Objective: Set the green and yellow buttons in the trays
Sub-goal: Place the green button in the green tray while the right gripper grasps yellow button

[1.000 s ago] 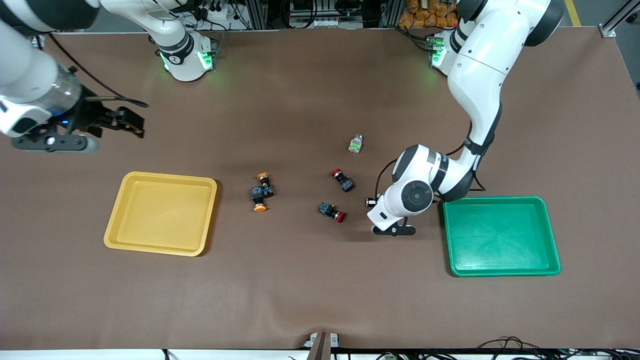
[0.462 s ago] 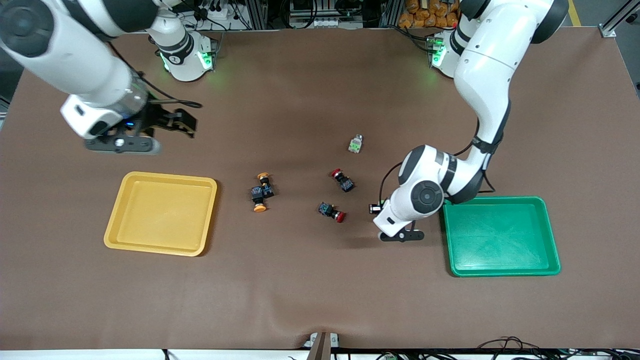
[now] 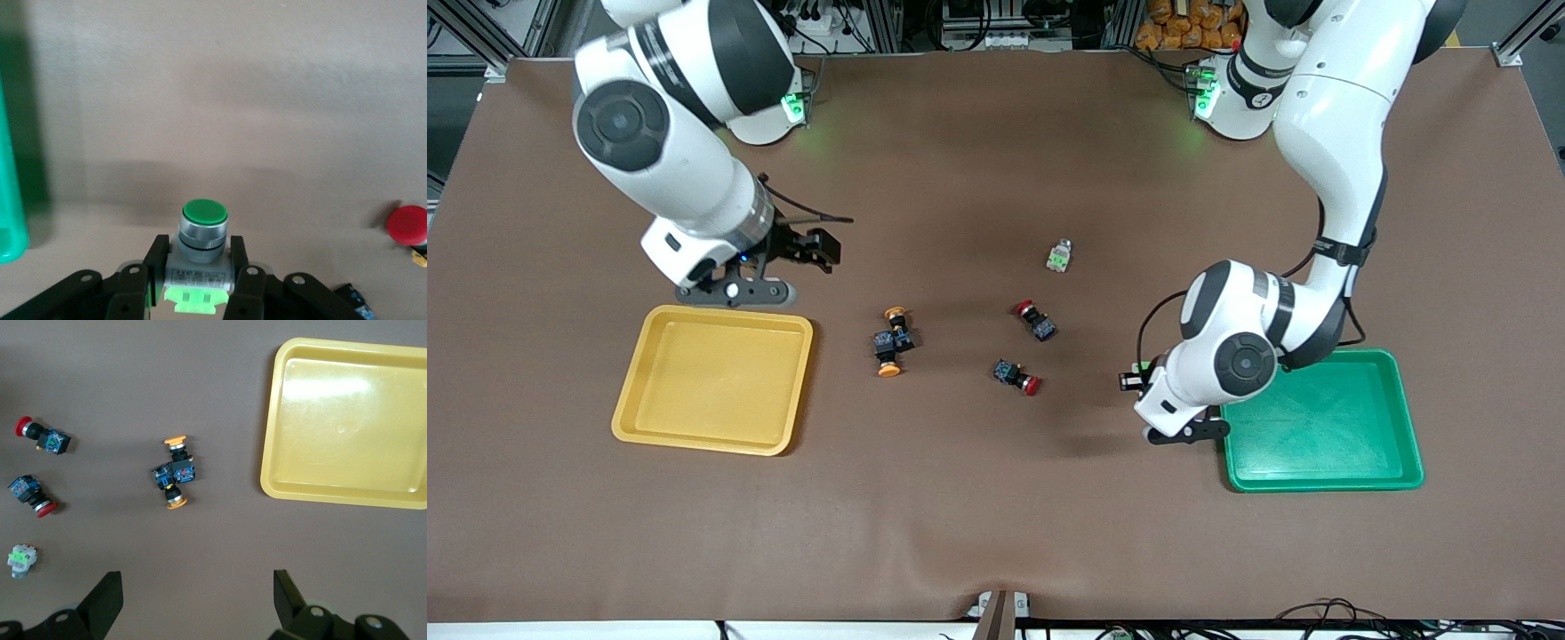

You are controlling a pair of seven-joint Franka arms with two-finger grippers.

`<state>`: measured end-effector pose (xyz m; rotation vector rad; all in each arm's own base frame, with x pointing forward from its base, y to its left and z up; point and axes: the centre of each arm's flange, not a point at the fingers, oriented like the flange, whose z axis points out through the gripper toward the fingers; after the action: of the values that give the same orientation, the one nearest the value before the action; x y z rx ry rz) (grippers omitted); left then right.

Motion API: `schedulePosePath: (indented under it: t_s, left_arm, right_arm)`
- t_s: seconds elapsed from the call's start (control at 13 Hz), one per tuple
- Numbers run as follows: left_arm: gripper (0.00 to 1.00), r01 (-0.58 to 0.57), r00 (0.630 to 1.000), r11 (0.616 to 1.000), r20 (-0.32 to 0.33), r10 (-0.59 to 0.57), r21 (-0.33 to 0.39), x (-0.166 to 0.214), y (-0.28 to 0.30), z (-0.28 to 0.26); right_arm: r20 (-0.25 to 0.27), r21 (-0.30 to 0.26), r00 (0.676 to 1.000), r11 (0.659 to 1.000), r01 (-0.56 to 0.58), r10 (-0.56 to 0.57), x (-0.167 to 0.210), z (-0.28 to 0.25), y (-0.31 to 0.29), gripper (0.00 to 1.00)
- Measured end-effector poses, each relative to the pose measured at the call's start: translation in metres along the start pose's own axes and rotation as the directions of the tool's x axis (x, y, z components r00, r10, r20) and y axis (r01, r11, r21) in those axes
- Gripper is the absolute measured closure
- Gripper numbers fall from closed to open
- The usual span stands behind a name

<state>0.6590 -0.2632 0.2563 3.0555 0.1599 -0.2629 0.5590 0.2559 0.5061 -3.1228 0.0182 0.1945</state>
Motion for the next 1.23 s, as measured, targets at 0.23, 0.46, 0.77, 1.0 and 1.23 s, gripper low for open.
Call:
schedulePosePath:
  t_s: [0.23, 0.46, 0.77, 1.0, 1.23]
  left_arm:
    - [0.59, 0.006, 1.000, 0.999, -0.024, -0.005, 0.051, 0.014, -0.029, -0.003]
    - [0.59, -0.018, 1.000, 0.996, -0.005, 0.018, 0.093, 0.027, -0.070, -0.002]
    - [0.59, -0.063, 0.998, 0.993, 0.017, 0.062, 0.098, 0.042, -0.118, -0.001]
    - [0.59, -0.102, 0.995, 0.985, 0.020, 0.100, 0.140, 0.053, -0.158, -0.002]
    - [0.59, -0.132, 0.991, 0.977, 0.048, 0.126, 0.167, 0.059, -0.186, 0.013]
  right_arm:
    - [-0.001, 0.017, 1.000, 1.000, -0.011, 0.011, 0.023, 0.039, -0.007, 0.00]
    - [0.008, 0.023, 1.000, 1.000, -0.021, 0.021, 0.046, 0.087, -0.015, 0.00]
    - [-0.013, 0.031, 1.000, 0.999, -0.027, 0.027, 0.066, 0.127, -0.020, 0.00]
    - [-0.028, 0.035, 0.999, 0.999, -0.019, 0.020, 0.072, 0.139, -0.022, 0.00]
    - [-0.049, 0.036, 0.999, 0.999, 0.022, -0.020, 0.082, 0.164, -0.014, 0.00]
